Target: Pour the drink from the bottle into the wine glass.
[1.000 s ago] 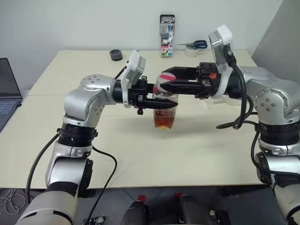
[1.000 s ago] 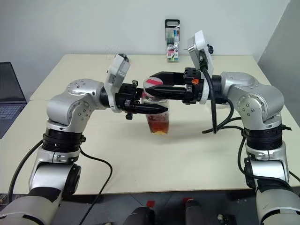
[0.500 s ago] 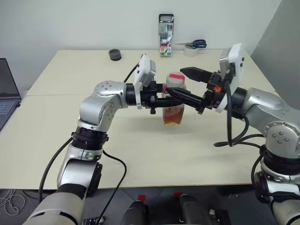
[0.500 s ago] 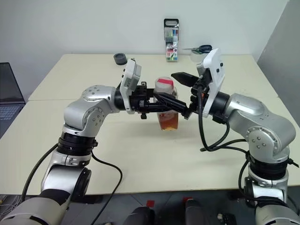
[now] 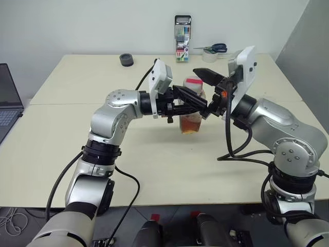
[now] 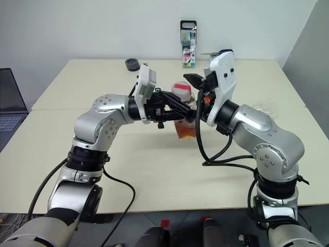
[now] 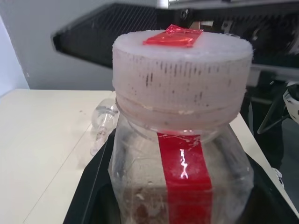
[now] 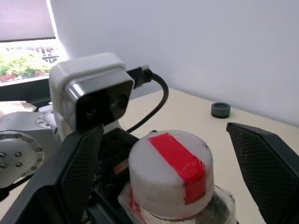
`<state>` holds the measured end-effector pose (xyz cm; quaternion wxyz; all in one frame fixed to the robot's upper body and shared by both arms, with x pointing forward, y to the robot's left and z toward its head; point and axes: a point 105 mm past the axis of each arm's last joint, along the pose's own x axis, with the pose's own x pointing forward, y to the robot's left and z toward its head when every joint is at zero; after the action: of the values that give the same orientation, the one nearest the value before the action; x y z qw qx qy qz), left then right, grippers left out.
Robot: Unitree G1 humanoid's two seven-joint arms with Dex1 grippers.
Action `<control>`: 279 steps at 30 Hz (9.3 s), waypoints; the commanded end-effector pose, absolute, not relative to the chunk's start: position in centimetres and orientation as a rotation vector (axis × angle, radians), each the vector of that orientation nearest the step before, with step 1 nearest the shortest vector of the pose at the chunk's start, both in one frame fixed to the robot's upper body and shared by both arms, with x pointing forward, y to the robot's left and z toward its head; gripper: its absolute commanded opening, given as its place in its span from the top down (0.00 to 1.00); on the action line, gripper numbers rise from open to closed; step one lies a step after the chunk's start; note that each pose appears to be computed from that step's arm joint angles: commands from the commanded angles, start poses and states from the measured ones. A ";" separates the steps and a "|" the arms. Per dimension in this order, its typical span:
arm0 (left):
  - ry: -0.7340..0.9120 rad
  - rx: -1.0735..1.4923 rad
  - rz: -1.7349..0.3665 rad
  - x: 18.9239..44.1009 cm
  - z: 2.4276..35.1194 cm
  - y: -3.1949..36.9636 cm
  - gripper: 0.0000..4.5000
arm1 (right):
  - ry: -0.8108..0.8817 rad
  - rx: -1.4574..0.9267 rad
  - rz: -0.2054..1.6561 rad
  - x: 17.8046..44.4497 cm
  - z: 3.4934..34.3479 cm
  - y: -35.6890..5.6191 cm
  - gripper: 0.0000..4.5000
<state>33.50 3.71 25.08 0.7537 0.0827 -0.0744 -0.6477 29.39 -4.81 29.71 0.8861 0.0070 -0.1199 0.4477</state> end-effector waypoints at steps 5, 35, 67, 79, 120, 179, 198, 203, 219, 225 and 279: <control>-0.226 0.214 -1.413 33.2 26.4 3.8 0.59 | -0.303 0.028 0.968 28.3 30.9 -4.7 0.28; -0.243 0.211 -1.411 33.4 27.0 3.6 0.59 | -0.259 -0.030 0.942 29.5 29.7 -5.4 0.08; -0.154 0.202 -1.774 27.6 28.6 3.8 0.59 | -0.108 -0.205 1.632 28.3 30.7 -3.0 0.58; -0.206 0.206 -1.537 29.4 28.3 5.1 0.59 | -0.022 -0.136 1.360 27.5 30.2 -9.6 0.00; -0.197 0.185 -1.511 30.5 28.1 4.3 0.59 | -0.248 -0.055 1.250 27.3 31.8 -5.2 0.59; -0.197 0.155 -1.497 30.9 28.5 4.2 0.59 | -0.285 -0.114 0.877 29.7 31.8 -9.1 0.01; -0.206 0.160 -1.498 31.0 28.6 4.0 0.59 | -0.246 -0.131 0.847 29.6 31.0 -10.8 0.01; -0.207 0.160 -1.498 31.0 28.6 4.0 0.59 | -0.242 -0.128 0.851 29.5 31.0 -10.8 0.01; -0.210 0.161 -1.495 31.3 28.7 4.0 0.59 | -0.241 0.018 1.072 27.0 31.7 -7.7 0.01; -0.211 0.165 -1.496 31.4 28.8 3.9 0.59 | -0.273 0.044 1.092 27.2 32.3 -6.4 0.01; -0.191 0.171 -1.498 31.4 28.7 3.7 0.59 | 0.159 -0.011 0.024 34.9 9.5 -21.7 0.25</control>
<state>31.98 3.85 27.05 0.7324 0.0608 -0.0584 -0.6756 34.56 -21.75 8.33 0.9945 -0.0010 0.1044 0.0076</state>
